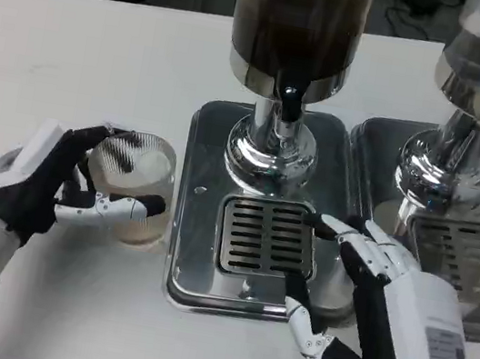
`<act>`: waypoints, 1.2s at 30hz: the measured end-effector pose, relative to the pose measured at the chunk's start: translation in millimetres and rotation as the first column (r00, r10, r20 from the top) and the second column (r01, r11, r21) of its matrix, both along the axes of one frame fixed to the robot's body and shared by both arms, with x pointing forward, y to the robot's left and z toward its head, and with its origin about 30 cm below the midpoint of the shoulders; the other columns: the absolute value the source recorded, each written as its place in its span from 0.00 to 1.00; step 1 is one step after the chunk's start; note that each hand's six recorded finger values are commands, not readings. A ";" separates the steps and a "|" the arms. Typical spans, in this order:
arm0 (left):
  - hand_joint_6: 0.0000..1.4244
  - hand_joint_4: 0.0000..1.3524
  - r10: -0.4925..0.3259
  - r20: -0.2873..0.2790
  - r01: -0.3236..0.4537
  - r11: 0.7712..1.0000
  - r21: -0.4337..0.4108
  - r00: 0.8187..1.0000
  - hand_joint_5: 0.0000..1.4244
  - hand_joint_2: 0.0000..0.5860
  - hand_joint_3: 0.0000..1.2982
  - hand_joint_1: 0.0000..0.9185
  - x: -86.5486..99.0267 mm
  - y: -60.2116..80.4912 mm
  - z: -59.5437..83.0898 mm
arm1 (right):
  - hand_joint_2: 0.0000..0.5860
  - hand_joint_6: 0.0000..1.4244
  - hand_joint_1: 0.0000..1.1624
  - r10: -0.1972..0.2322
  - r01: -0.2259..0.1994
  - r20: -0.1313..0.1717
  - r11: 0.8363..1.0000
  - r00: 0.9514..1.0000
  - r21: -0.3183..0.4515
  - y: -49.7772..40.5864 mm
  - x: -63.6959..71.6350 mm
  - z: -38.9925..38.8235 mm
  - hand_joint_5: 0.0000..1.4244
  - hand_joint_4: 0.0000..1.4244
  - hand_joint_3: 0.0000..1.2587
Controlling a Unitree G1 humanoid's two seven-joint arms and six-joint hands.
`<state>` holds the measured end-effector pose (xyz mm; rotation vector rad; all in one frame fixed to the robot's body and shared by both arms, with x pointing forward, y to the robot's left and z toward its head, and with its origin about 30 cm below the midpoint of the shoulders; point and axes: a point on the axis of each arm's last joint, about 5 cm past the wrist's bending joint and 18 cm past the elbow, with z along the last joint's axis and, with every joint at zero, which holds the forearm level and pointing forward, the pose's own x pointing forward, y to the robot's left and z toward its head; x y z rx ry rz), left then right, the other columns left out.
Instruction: Grasp the cup under the faucet to collect the drink, then remove the cup.
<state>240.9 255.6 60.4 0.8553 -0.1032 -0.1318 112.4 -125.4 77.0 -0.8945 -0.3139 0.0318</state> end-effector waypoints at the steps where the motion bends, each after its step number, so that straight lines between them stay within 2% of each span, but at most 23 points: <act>1: 0.83 0.48 0.005 0.006 -0.005 1.000 -0.002 1.000 0.66 0.09 0.46 0.58 0.0 -0.1 0.0 | 0.79 0.14 0.40 0.000 0.000 0.000 1.000 1.000 0.002 0.0 0.2 0.1 0.13 0.23 0.25; 11: 0.87 0.54 0.049 0.044 -0.048 0.999 -0.027 0.998 0.69 0.00 0.51 0.67 -11.3 2.3 -7.6 | 0.79 0.14 0.40 0.000 0.000 -0.001 1.000 1.000 0.006 0.0 0.3 0.2 0.13 0.24 0.25; 17: 0.88 0.54 0.033 0.084 -0.029 0.998 -0.049 0.996 0.69 0.00 0.51 0.69 -20.4 6.8 -8.3 | 0.79 0.14 0.40 -0.001 0.001 -0.002 1.000 1.000 0.012 0.0 0.2 0.2 0.13 0.23 0.25; 25: 0.88 0.54 -0.030 0.174 0.042 0.997 -0.066 0.984 0.69 0.00 0.51 0.69 -15.1 3.6 2.2 | 0.79 0.15 0.40 0.001 -0.001 -0.001 1.000 1.000 0.019 0.7 2.1 -0.3 0.13 0.23 0.25; 29: 0.88 0.55 -0.057 0.170 0.069 0.996 -0.064 0.984 0.69 0.00 0.51 0.70 -13.5 -0.4 2.2 | 0.79 0.15 0.40 -0.003 0.003 -0.006 1.000 1.000 0.020 0.9 1.8 -1.8 0.13 0.23 0.25; 36: 0.87 0.56 -0.143 0.140 0.151 0.987 -0.047 0.980 0.69 0.00 0.52 0.71 -6.4 -15.5 1.3 | 0.79 0.17 0.40 -0.015 0.015 0.007 0.999 1.000 0.031 2.5 1.7 -1.8 0.14 0.23 0.25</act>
